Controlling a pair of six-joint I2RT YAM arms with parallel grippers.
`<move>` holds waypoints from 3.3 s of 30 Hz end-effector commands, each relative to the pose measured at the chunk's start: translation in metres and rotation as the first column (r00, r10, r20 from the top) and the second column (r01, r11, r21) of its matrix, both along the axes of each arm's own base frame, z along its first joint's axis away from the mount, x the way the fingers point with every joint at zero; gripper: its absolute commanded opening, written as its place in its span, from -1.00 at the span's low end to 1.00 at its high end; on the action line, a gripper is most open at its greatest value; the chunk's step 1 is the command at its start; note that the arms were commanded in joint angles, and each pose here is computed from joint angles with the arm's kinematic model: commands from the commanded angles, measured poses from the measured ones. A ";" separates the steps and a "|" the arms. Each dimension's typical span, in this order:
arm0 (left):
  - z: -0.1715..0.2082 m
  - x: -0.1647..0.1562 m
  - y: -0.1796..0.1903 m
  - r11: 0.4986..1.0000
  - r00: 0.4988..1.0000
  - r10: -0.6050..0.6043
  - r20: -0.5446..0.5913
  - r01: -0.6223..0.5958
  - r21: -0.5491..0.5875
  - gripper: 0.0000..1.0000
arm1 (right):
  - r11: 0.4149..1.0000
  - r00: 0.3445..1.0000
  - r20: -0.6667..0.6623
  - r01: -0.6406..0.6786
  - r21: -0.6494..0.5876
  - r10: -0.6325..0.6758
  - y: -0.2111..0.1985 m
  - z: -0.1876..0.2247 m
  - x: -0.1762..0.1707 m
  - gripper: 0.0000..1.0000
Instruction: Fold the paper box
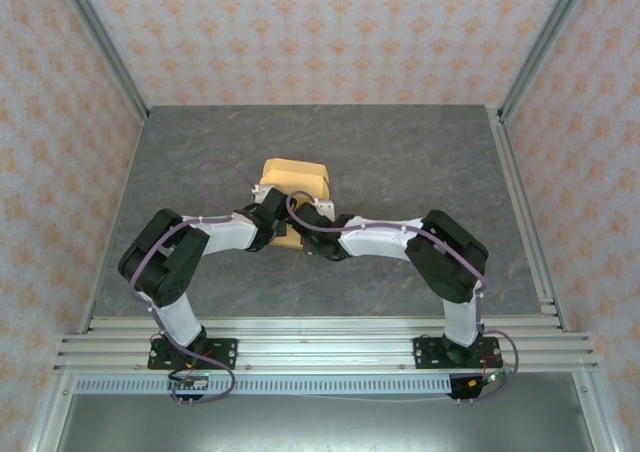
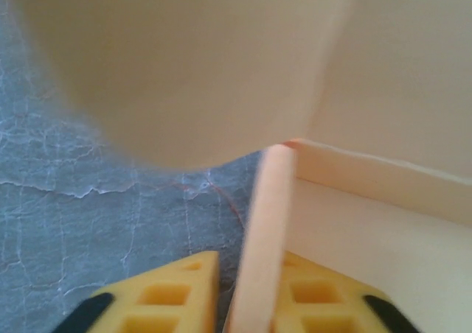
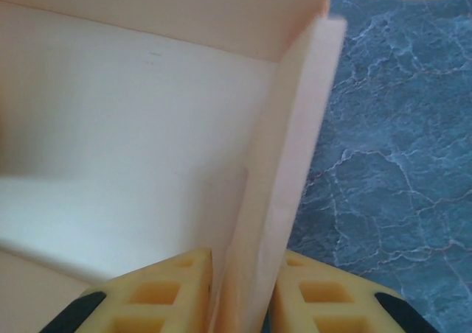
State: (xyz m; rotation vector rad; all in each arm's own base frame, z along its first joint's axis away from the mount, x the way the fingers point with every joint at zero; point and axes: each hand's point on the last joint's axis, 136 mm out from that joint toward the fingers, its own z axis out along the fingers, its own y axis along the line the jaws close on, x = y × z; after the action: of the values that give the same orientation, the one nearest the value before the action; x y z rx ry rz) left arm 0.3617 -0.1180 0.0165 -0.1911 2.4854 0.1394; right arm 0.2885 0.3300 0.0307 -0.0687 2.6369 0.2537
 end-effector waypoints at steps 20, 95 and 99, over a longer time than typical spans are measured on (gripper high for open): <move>0.006 -0.038 0.055 0.915 0.957 0.291 -0.005 -0.277 0.295 -0.82 | 0.998 0.997 -0.054 -0.049 0.031 0.051 0.011 0.001 -0.030 -0.61; 0.077 0.009 0.086 0.870 0.984 0.173 0.046 -0.131 -0.476 -0.53 | 0.896 0.997 0.060 -0.074 0.438 0.053 -0.046 0.096 0.071 -0.20; 0.063 0.007 0.081 0.882 0.988 0.150 0.019 -0.125 -0.453 -0.62 | 0.896 0.994 0.053 -0.108 0.431 0.095 -0.032 0.085 0.066 -0.23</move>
State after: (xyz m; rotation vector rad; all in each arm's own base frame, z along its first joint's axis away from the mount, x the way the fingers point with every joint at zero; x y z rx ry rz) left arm 0.3663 -0.0334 0.0844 -0.5978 2.4140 -0.3892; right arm 0.3467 0.2777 0.0966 0.0045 2.5598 0.7931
